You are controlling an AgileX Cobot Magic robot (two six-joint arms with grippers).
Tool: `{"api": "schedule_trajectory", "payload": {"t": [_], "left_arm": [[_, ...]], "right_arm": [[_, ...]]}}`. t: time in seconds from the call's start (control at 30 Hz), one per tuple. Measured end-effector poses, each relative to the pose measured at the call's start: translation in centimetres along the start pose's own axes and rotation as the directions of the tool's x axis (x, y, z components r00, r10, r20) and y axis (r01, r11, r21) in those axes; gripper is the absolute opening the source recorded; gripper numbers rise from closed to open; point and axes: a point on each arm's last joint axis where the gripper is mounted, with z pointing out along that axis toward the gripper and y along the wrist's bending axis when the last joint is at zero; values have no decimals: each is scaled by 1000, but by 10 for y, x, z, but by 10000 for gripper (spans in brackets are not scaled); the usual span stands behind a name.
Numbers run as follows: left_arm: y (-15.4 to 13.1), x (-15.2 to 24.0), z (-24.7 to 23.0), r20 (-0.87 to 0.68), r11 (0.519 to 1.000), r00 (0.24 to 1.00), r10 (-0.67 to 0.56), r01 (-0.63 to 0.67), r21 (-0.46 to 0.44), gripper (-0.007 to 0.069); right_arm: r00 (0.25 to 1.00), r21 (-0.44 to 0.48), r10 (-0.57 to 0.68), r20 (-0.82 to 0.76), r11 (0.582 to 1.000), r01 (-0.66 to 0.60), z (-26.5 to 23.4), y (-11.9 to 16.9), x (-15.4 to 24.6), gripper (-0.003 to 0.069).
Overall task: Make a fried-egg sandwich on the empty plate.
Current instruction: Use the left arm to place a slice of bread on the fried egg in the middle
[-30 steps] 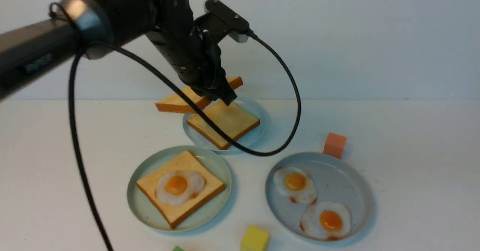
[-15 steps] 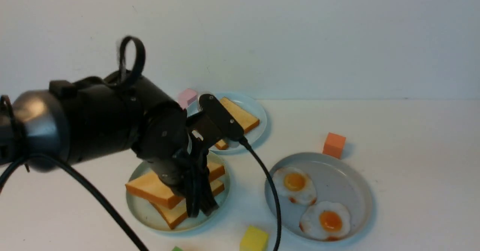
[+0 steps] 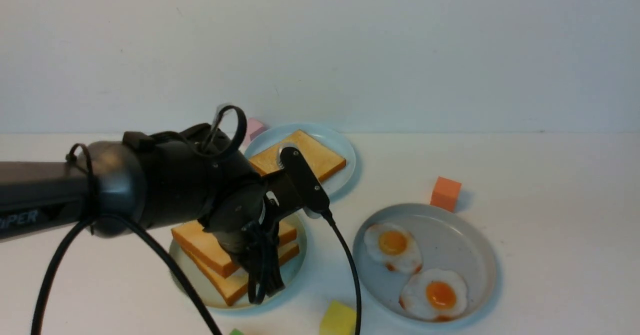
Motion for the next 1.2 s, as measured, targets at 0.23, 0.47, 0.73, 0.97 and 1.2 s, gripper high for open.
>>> {"api": "schedule_trajectory", "payload": {"t": [0.23,0.47,0.73,0.97,1.2], "left_arm": [[-2,0,2,-2,1000,1000,-18,18,14,38],[-3,0,2,0,999,999,-34,34,24,179],[-5,1,2,-17,996,997,-70,70,51,341],[-5,4,-12,-33,991,993,-110,112,70,347],[-1,6,-141,292,953,908,-300,271,136,211]], "right_arm": [[1000,-5,0,-3,1000,0,0,0,0,83],[1000,-5,0,-3,1000,0,0,0,0,83],[1000,-5,0,-3,1000,0,0,0,0,83],[1000,-5,0,-3,1000,0,0,0,0,83],[1000,-7,0,1,1000,0,0,1,0,88]]}}
